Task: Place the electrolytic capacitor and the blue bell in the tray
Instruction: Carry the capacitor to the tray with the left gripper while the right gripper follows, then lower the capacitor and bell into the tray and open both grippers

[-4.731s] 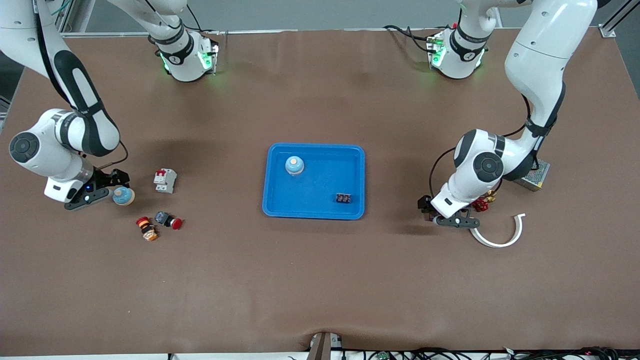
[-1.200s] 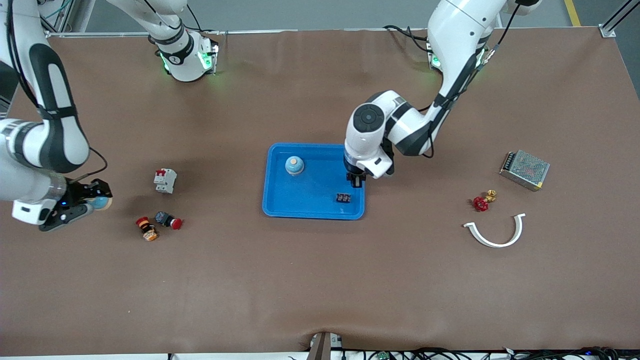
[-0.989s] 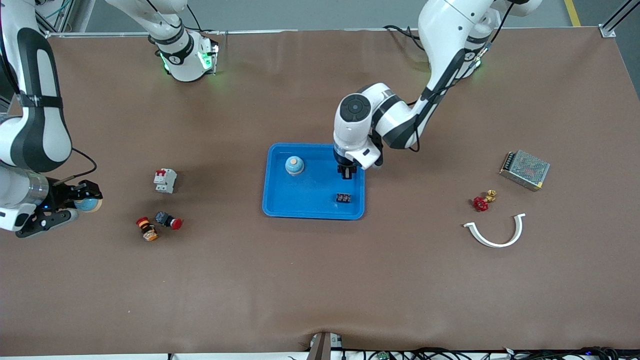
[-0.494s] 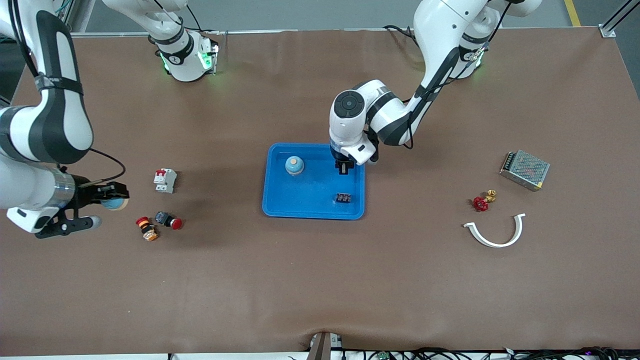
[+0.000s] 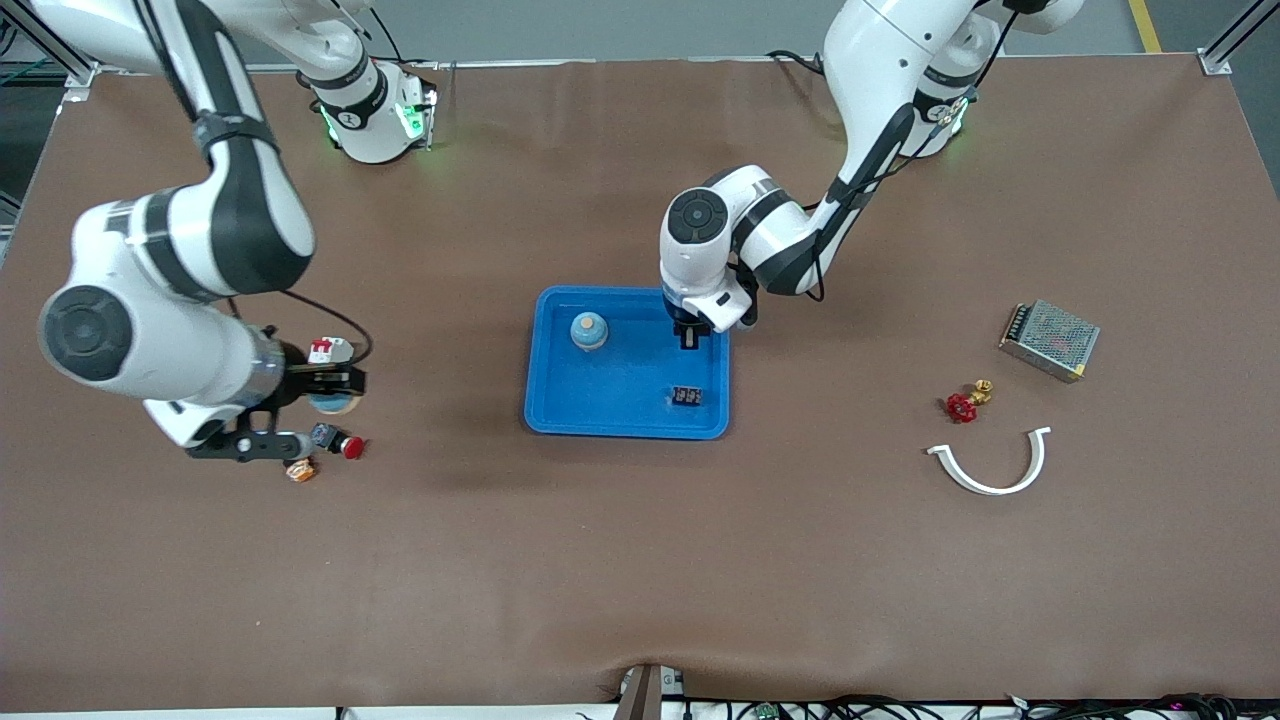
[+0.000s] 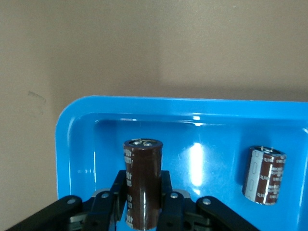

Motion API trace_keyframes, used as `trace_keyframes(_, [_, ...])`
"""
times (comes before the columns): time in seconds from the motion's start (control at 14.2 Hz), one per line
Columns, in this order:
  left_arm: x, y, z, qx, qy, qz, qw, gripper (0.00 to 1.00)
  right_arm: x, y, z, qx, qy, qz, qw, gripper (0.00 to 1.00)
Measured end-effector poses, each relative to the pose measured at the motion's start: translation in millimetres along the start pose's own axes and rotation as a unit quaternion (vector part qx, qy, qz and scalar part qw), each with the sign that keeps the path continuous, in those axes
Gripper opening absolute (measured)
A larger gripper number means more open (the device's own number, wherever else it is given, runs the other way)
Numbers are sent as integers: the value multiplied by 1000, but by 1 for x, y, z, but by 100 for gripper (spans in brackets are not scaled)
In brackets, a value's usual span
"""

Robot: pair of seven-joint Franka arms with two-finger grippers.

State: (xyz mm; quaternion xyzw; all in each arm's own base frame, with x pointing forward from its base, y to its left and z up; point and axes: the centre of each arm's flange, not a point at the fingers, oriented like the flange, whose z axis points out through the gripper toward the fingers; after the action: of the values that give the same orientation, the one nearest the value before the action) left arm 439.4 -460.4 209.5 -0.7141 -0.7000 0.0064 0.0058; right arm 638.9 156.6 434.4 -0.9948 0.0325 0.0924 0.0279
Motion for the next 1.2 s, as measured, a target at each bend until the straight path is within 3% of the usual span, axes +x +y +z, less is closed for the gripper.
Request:
trace_keyframes(0.28, [-1,0,3,-3,-6,1,1000,32,-10,-49,2,33,12,44,998,68])
trace_keyframes(0.78, [3,-2,22,-4,0,10,1000,32,-38,-156,40,41,40,88,995,68])
trace_keyframes(1.2, [5,-1,26,-7,3,15,1000,32,-40,-197,94,28,56,103,993,68])
